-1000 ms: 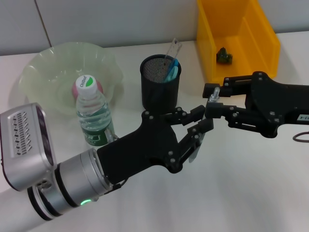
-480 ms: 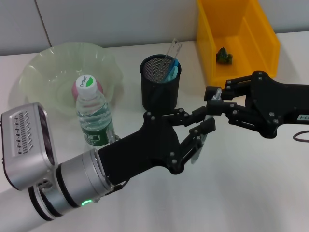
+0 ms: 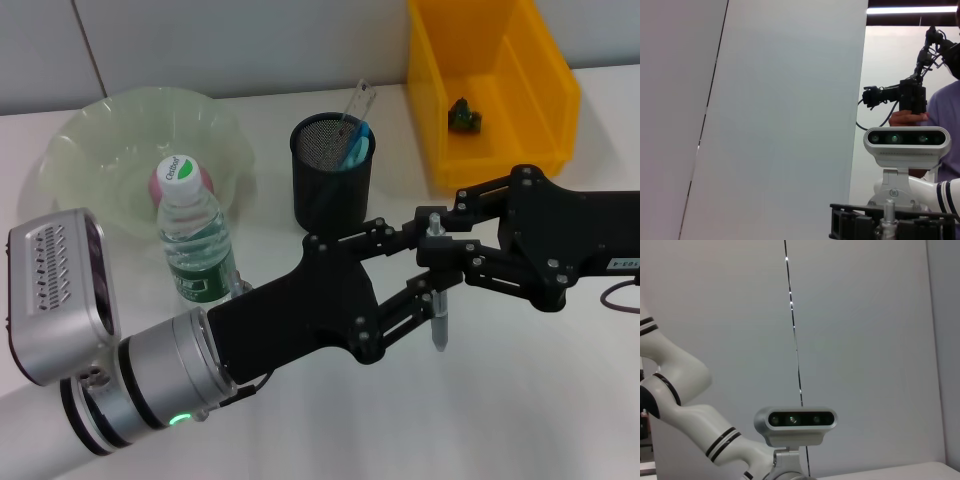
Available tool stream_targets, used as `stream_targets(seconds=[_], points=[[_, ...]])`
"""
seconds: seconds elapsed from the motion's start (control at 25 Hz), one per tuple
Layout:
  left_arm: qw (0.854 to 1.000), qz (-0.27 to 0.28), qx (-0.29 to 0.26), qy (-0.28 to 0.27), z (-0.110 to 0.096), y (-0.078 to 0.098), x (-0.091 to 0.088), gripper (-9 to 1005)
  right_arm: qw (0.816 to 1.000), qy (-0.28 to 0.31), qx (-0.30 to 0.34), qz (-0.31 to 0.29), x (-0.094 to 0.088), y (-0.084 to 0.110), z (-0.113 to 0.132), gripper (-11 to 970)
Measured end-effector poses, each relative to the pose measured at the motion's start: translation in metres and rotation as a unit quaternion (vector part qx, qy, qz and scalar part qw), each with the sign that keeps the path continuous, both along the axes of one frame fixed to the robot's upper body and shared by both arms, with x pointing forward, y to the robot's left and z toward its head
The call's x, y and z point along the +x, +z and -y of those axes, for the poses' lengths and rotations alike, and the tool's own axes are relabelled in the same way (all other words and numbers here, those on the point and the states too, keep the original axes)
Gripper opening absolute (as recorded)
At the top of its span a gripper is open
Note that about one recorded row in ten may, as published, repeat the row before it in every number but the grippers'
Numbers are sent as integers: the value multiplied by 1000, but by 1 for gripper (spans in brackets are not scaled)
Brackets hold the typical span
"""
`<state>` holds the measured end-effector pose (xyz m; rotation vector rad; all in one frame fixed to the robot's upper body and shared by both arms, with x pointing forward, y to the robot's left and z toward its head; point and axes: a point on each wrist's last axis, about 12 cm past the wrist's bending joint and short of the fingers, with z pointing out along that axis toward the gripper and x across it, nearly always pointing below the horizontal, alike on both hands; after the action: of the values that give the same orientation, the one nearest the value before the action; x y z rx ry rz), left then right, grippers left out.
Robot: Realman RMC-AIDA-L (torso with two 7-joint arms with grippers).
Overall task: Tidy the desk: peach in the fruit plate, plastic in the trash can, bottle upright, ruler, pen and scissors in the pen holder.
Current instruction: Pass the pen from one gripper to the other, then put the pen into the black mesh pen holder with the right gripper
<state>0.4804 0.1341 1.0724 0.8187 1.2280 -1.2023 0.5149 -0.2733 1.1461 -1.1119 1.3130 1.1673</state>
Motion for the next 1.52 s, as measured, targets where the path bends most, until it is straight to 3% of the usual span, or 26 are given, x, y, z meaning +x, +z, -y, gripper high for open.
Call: stream_targets(seconds=[0.44,0.68,0.84,1.0,1.24,1.52], points=[[1000,-4,7,-6,-1,-2,0,612,999,-25,36,25,-4,5,8,216],[999,-7,29,-16,-5,-9,-5,690,992,-81,71,65,-1,8,20,224],[999,-14,39,0,-14,-16,-6,689,974,-161,114,109,7,9,32,230],[999,-20,50,8,-23,-23,-11,688,962,-200,116,145,16,8,32,235],[997,-14,67,35,-38,-34,-20,686,933,-258,143,204,39,-1,11,244],[995,-29,65,67,-54,-41,-27,685,920,-287,133,230,61,-9,-20,253]])
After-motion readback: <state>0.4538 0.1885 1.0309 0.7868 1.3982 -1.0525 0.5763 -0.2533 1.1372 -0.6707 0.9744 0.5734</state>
